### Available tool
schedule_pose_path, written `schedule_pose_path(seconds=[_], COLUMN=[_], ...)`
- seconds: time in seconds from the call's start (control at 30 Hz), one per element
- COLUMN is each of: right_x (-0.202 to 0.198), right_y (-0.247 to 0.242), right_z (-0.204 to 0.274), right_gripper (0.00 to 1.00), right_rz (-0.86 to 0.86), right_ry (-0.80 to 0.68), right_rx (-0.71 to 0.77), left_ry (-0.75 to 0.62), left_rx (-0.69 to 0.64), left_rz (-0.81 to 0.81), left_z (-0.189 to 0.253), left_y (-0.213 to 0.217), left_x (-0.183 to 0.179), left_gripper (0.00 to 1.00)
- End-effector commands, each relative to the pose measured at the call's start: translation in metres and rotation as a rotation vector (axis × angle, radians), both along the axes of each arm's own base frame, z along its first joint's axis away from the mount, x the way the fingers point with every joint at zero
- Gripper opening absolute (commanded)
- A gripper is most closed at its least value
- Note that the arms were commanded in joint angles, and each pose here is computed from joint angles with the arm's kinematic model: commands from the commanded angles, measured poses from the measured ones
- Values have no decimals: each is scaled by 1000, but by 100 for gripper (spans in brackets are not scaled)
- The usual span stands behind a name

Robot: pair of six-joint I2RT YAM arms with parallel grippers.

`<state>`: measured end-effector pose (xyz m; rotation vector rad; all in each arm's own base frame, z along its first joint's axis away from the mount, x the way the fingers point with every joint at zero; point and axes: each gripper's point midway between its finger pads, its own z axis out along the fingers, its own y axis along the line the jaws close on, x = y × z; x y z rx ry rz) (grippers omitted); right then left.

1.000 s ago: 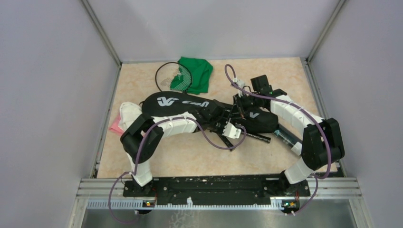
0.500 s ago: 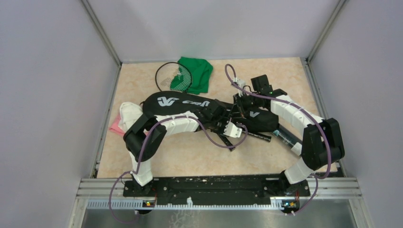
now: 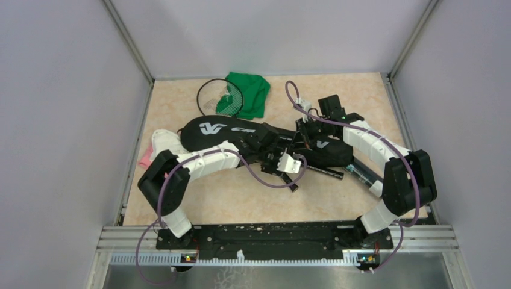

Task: Pack up the badminton gear
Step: Adjust the racket in the racket bag.

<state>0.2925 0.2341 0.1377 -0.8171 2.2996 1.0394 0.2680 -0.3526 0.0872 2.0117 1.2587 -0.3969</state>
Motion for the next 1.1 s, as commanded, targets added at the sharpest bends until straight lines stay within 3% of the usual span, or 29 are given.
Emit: schedule_pose_path(seconds=[0.0,0.27,0.67,0.83,1.07], right_x=[2,3,0,-1,-2], right_y=[0,1,0,0,0], right_z=[12,10,9,9,18], right_gripper=[0,0,0,0,0], right_rz=[-11,-9,-5,4,9], right_ry=[-31,-24,-20,-20,-49], right_rx=[23,22,23,26,29], left_ry=[-4,-171,-368,-406,-361], left_rx=[77,242,307,302,297], left_rz=[4,229,324,327,277], left_z=[6,-16,-31,-28,-18], left_y=[37,101,115,114,117], left_x=[-21,-1,38,46,40], left_gripper=[68,64,51,36,3])
